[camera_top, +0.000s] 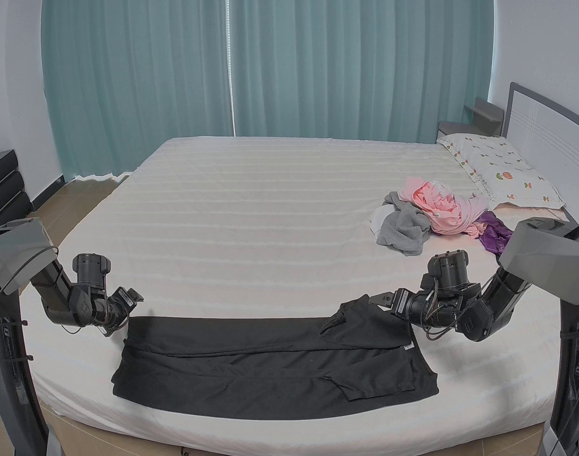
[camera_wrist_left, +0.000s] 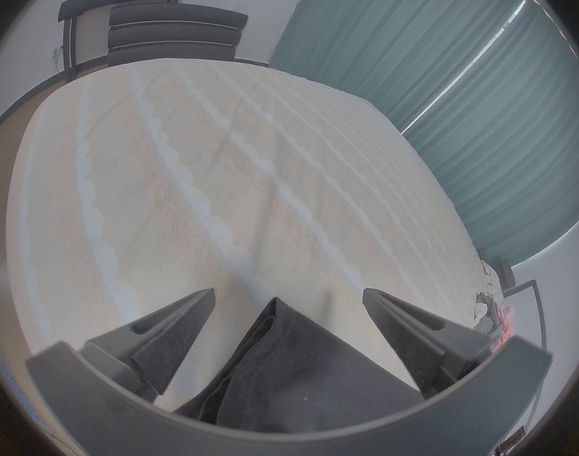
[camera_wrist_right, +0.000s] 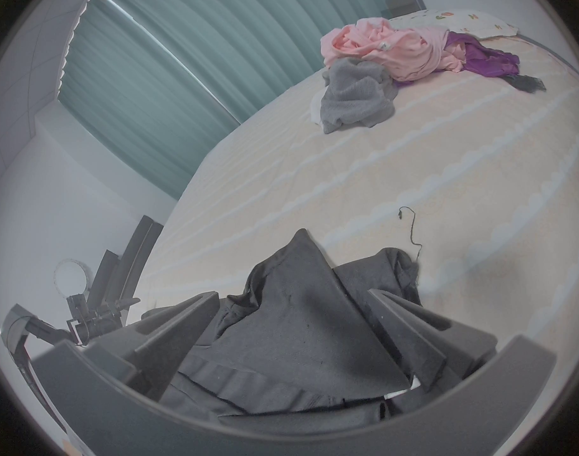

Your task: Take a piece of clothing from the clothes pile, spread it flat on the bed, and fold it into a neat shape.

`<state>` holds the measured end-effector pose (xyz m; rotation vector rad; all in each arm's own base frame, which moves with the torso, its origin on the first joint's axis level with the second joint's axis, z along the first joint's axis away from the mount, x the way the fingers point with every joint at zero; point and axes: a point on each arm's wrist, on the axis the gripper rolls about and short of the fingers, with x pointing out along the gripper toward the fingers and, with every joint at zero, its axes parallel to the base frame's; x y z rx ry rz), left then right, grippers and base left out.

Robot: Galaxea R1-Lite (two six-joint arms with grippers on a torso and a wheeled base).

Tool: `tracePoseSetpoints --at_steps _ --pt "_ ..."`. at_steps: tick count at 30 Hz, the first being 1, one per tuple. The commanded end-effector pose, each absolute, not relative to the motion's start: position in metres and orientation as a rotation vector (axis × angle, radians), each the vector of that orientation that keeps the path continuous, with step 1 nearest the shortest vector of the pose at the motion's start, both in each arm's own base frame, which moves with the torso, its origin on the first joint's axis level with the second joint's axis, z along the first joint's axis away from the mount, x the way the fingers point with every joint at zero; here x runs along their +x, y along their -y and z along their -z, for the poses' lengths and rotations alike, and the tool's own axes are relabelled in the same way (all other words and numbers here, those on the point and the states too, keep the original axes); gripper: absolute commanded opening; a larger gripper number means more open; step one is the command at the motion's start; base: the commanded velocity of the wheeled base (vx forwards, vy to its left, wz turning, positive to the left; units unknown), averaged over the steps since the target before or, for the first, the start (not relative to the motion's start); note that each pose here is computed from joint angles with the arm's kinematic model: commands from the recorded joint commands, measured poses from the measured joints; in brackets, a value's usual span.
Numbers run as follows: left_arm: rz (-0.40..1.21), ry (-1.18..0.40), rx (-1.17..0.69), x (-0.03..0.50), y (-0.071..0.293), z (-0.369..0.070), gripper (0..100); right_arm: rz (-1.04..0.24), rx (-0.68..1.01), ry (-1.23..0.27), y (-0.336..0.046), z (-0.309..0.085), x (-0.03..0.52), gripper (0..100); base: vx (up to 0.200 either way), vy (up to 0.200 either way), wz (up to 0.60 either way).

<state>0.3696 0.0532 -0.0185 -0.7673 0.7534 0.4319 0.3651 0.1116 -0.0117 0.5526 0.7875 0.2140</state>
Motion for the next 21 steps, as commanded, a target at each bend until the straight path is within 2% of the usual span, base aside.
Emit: tracePoseSetpoints --at_steps 1,13,14,21 --pt "-0.435 -0.759 -0.768 0.368 -0.053 0.020 100 -0.203 0.548 -0.836 -0.108 0.033 0.371 100 0.000 0.000 0.00" --pt "-0.436 -0.763 -0.766 0.368 -0.053 0.021 100 -0.233 0.507 -0.865 -0.111 0.050 0.376 100 0.000 0.000 0.00" --pt "-0.436 -0.763 -0.766 0.368 -0.053 0.021 100 -0.232 0.505 -0.869 -0.111 0.052 0.375 0 0.000 0.000 0.00" --pt "-0.433 -0.760 -0.763 0.368 -0.053 0.020 100 -0.257 0.465 -0.853 -0.108 0.043 0.367 0 0.000 0.000 0.00"
